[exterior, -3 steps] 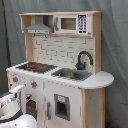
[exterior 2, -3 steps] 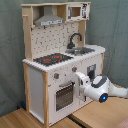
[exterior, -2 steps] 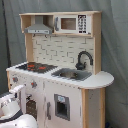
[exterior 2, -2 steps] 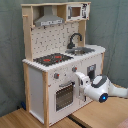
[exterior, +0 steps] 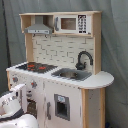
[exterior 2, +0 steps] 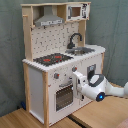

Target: Play with the kitchen

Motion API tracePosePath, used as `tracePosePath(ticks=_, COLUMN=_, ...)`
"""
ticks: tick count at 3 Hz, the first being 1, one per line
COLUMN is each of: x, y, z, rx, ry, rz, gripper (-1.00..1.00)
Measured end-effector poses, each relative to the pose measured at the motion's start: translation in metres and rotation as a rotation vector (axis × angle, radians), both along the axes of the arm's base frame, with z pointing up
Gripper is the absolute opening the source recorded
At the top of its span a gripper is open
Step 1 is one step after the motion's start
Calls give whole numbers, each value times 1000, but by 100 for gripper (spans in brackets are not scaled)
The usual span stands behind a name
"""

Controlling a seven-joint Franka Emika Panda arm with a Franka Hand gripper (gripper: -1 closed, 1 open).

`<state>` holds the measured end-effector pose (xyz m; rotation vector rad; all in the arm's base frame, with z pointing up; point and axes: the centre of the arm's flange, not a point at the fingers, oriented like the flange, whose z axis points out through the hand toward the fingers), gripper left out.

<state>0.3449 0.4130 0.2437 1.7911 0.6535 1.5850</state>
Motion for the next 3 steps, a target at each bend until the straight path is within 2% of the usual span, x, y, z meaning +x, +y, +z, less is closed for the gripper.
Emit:
tracePosePath(ticks=1, x=-22, y=7, z=3, rx=30, ry=-36, rz=-25, gripper=-100)
tracePosePath(ticks=3, x=-53, y=23, z=0, rx=59, ry=-77, rz=-81, gripper=-100)
